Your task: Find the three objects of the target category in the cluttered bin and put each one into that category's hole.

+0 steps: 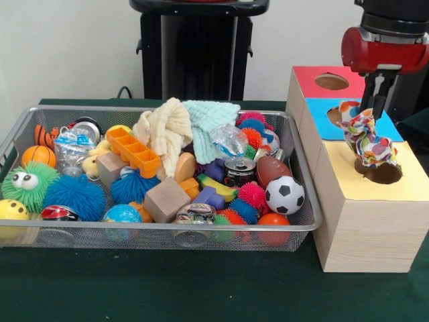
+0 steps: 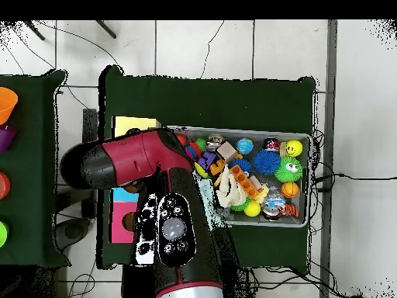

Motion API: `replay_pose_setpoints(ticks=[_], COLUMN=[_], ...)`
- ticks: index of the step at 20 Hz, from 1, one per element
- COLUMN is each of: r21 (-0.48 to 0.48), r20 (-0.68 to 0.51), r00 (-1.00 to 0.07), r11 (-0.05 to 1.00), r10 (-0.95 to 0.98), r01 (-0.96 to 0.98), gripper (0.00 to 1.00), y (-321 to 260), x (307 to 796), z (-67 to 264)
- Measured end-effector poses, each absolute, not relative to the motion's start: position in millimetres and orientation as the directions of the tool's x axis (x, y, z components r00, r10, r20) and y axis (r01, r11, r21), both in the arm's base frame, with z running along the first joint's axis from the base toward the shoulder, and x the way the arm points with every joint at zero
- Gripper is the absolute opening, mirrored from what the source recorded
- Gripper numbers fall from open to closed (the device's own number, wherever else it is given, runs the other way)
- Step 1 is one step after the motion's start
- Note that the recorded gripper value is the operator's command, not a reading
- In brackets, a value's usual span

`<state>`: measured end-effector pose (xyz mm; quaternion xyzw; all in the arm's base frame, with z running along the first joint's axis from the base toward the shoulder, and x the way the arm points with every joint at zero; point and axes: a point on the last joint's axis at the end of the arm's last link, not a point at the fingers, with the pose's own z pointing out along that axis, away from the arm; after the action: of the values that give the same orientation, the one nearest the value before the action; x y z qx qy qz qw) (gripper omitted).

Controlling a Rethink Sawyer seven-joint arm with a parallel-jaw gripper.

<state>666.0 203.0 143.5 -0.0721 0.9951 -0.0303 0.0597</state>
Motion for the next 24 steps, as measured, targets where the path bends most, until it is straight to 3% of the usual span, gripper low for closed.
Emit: replay_pose_setpoints(ticks=[24], r21=[-0.097], r20=[-0.104], r00=[-0.975], r11=[0.978], r10=[-0.196], r01=[-0.186], gripper=[0.0], y=[199.6], x=[665.2], z=[99.2])
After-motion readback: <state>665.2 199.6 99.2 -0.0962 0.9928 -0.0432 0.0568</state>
